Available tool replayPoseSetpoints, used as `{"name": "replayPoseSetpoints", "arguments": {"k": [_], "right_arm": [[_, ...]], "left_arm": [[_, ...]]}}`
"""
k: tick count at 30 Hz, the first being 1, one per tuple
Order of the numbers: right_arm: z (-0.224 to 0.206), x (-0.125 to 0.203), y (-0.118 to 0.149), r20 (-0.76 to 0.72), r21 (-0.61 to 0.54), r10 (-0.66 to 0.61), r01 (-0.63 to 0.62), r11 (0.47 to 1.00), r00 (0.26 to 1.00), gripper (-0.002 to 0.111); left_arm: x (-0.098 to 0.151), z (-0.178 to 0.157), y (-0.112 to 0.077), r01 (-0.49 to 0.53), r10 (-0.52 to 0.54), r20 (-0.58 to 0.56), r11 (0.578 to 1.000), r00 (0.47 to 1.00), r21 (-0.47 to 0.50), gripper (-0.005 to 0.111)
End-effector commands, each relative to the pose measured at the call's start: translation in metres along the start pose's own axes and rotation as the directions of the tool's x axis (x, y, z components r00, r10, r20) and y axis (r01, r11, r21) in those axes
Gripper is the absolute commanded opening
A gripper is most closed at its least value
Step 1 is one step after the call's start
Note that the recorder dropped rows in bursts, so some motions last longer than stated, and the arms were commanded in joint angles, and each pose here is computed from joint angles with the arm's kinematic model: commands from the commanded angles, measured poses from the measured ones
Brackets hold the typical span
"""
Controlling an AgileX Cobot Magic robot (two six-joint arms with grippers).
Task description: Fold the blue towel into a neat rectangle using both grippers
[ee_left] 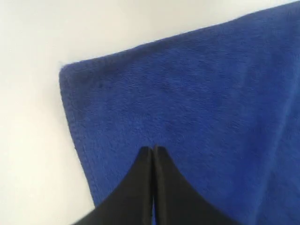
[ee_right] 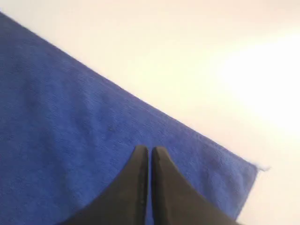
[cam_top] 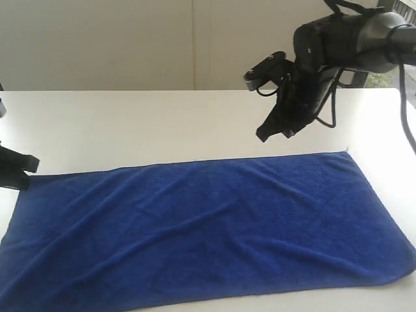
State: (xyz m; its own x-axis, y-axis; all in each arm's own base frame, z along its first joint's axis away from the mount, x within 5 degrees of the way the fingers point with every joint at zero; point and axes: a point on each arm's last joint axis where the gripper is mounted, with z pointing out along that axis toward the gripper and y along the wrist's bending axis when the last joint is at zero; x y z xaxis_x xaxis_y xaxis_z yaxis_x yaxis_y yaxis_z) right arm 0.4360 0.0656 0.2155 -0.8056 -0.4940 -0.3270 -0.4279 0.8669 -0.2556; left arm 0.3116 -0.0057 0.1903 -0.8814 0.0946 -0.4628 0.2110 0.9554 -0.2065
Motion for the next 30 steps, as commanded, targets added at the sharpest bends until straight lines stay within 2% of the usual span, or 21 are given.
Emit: {"name": "replayPoseSetpoints", "arguments": {"k": [1, 12, 22, 30], "right_arm": [[0.009, 0.013, -0.022, -0.041, 0.012, 0.047, -0.046, 0.999, 0.998, 0.0], [0.057, 0.037, -0.053, -0.095, 0.023, 0.108, -0.106, 0.994, 0.99, 0.0], [0.091, 0.052, -0.066, -0.121, 0.046, 0.119, -0.114, 0.992, 0.986, 0.0], [0.107, 0.066, -0.079, -0.141, 0.066, 0.151, -0.143, 0.988, 0.978, 0.0]], "left_arm": [[-0.004, 0.038, 0.014, 0.024, -0.024, -0.036, 1.0, 0.999, -0.018, 0.0], [-0.023, 0.072, 0.03, -0.011, 0.009, -0.027, 0.999, 1.0, -0.048, 0.0], [-0.029, 0.092, 0.016, -0.095, 0.094, -0.035, 0.995, 0.995, -0.042, 0.0], [-0.028, 0.092, 0.016, -0.131, 0.129, -0.052, 0.99, 0.99, -0.046, 0.0]]}}
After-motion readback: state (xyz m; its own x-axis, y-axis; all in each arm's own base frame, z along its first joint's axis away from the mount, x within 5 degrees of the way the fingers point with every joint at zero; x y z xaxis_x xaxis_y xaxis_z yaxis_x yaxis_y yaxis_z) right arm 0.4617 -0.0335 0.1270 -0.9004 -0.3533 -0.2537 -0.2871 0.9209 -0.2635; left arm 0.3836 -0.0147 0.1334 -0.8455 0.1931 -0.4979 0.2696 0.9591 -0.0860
